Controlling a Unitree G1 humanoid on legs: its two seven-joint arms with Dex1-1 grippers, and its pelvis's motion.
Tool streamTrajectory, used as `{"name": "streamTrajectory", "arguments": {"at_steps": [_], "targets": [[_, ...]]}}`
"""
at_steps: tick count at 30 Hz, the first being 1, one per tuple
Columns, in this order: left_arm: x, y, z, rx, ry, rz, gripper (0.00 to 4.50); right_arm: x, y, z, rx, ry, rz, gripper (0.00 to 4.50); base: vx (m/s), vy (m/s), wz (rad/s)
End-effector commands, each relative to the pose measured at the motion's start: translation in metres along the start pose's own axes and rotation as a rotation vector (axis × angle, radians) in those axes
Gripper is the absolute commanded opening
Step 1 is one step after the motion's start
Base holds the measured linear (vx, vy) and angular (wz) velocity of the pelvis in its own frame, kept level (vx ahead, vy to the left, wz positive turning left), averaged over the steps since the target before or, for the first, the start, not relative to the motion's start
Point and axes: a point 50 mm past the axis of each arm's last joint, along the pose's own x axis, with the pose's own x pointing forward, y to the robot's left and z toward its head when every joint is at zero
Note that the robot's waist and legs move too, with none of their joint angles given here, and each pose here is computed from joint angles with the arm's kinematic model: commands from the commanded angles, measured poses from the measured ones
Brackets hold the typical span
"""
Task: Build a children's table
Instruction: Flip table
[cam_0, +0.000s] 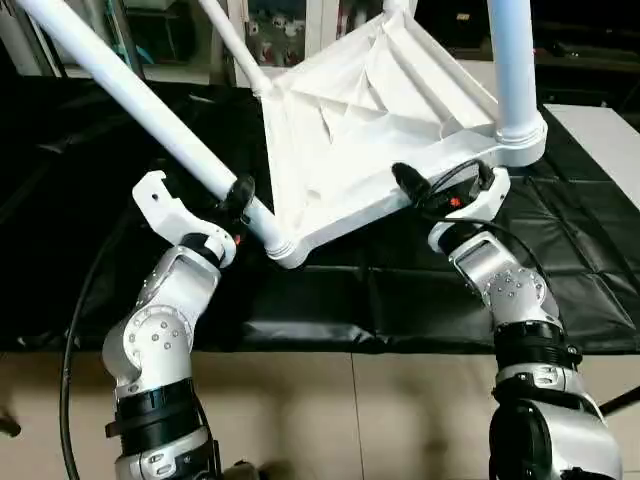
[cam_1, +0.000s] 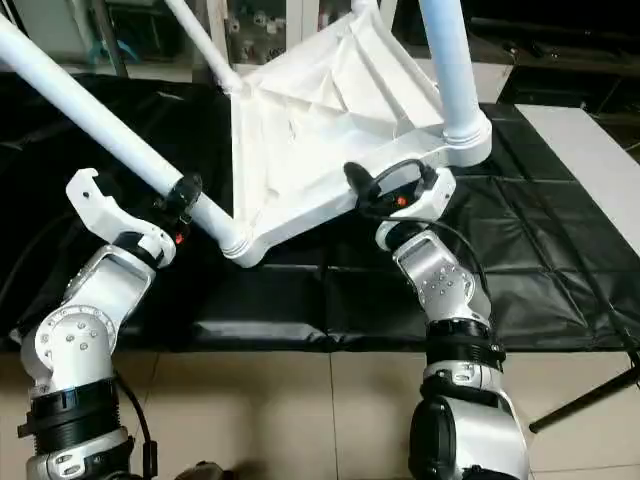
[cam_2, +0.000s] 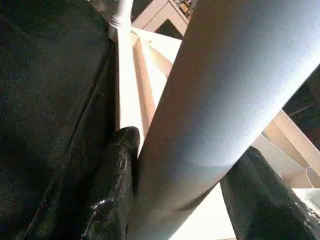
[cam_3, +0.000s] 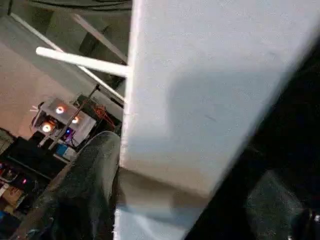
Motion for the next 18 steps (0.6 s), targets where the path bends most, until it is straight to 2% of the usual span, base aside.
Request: {"name": "streamTrajectory", "arguments": {"at_steps": [1, 4, 12, 15, 18], "targets": [[-0.001, -0.019, 0.000, -0.079, -0.012, -0.115, 2.20, 0.001, 0.000, 0.008, -0.012, -0.029, -0.010, 3.38, 0.000, 0.000, 0.00], [-0.001, -0.020, -0.002, -0.080, -0.007, -0.118, 2.20, 0.003, -0.004, 0.009, -0.004, -0.029, -0.032, 3.18, 0.000, 0.000, 0.00], [-0.002, -0.020, -0.004, -0.083, -0.002, -0.112, 2.20, 0.003, -0.002, 0.012, -0.015, -0.039, -0.022, 2.42, 0.000, 0.000, 0.00], [-0.002, -0.018, -0.004, -0.079, 0.000, -0.097, 2.20, 0.004, 0.000, 0.017, -0.045, -0.068, -0.037, 2.22, 0.000, 0.000, 0.00], [-0.001, -0.012, -0.004, -0.039, -0.006, -0.042, 2.20, 0.002, 0.006, 0.030, -0.091, -0.130, -0.062, 2.19, 0.000, 0.000, 0.00]]}}
